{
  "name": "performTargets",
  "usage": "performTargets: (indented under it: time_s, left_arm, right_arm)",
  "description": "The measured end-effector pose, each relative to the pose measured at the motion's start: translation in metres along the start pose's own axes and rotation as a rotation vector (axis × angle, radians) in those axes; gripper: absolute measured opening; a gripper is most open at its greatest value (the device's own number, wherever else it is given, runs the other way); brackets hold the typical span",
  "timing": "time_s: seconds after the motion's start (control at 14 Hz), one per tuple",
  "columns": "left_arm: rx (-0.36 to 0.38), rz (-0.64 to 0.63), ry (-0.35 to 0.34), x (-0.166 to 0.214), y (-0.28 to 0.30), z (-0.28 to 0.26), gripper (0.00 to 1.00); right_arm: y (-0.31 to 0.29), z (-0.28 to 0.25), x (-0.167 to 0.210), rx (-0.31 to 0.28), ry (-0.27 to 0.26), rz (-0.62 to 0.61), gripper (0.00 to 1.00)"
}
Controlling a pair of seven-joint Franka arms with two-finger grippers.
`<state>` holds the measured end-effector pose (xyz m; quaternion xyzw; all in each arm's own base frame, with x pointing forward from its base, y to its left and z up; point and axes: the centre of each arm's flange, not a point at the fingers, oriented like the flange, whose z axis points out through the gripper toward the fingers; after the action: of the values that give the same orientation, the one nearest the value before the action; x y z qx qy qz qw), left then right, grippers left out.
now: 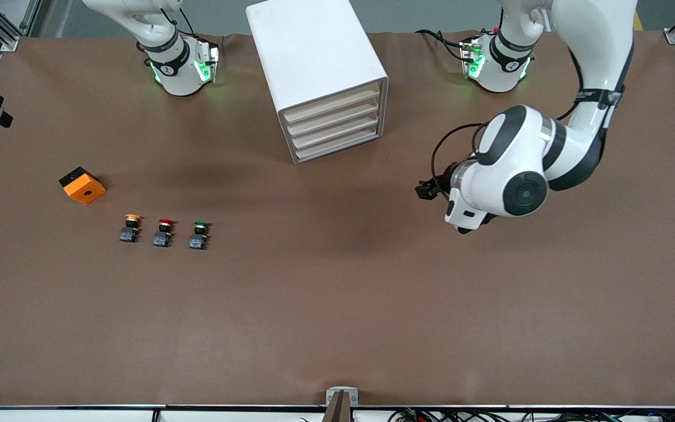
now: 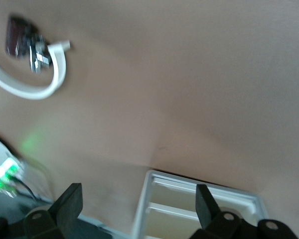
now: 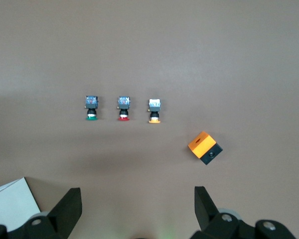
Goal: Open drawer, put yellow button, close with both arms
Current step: 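Move the left gripper toward the cabinet while the right gripper reaches out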
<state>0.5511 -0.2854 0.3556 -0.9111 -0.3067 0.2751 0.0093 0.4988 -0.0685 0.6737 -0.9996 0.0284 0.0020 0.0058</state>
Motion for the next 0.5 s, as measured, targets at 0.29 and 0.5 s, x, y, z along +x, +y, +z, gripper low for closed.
performTargets:
  time_s: [0.29, 0.5]
  left_arm:
    - [0.053, -0.353, -0.124, 0.014, 0.020, 0.045, 1.00]
    - [0.209, -0.524, -0.251, 0.025, 0.018, 0.086, 1.00]
  right_arm:
    - [0.002, 0.051, 0.028, -0.001, -0.110, -0.001, 1.00]
    - [-0.006, 0.088, 0.056, -0.006, -0.162, -0.015, 1.00]
